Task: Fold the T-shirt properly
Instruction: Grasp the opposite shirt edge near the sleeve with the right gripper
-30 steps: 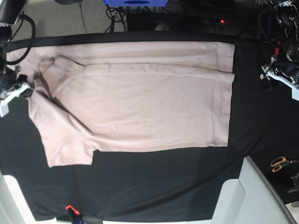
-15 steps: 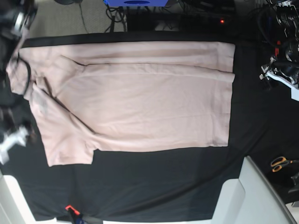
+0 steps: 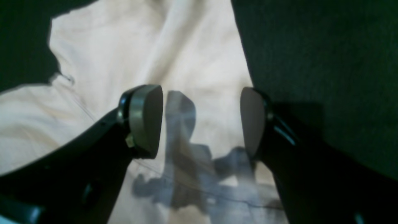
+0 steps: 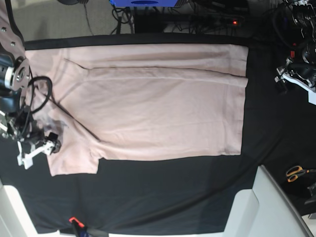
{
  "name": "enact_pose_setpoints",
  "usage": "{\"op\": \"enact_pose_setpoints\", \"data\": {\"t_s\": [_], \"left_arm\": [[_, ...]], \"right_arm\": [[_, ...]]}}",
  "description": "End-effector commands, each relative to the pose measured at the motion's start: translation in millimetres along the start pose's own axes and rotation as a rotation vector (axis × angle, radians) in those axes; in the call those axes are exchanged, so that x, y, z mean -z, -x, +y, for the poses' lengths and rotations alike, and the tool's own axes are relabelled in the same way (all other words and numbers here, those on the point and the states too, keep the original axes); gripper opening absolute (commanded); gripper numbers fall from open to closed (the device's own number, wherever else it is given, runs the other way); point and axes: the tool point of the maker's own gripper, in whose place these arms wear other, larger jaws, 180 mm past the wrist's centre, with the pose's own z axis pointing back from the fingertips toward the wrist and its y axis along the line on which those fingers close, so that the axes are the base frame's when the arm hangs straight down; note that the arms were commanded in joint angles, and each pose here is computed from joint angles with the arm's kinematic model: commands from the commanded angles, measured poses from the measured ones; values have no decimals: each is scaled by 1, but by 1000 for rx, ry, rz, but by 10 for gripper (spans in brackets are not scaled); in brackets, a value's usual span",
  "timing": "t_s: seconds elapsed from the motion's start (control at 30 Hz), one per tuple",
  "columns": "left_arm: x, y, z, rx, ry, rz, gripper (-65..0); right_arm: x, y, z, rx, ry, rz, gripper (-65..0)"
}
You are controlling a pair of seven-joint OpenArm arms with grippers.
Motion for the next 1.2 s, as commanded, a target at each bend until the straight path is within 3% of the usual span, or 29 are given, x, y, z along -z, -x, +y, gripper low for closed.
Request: {"op": "enact_pose_setpoints", "data": {"t_s": [0.0,0.3,0.97,1.03,1.17], "left_arm": [[-5,-16,2,19,5,-44,-288],[-6,-13,3,21,2,-36,-288],[-5,-13,2,28,5,-34,-286],[-5,-15,1,28,7,-37,-283],[-4,-17,1,28,7,-41,-281]], "right_arm": [[-5,-24,-4,-8,12,-42,-275],[-22,-26,-45,-15,82,-47,-276],[-5,1,-15,-4,30,-3,-287],[-5,1,-15,-5,30,-2,-344],[-5,0,-14,-5,27,-4,-518]]}}
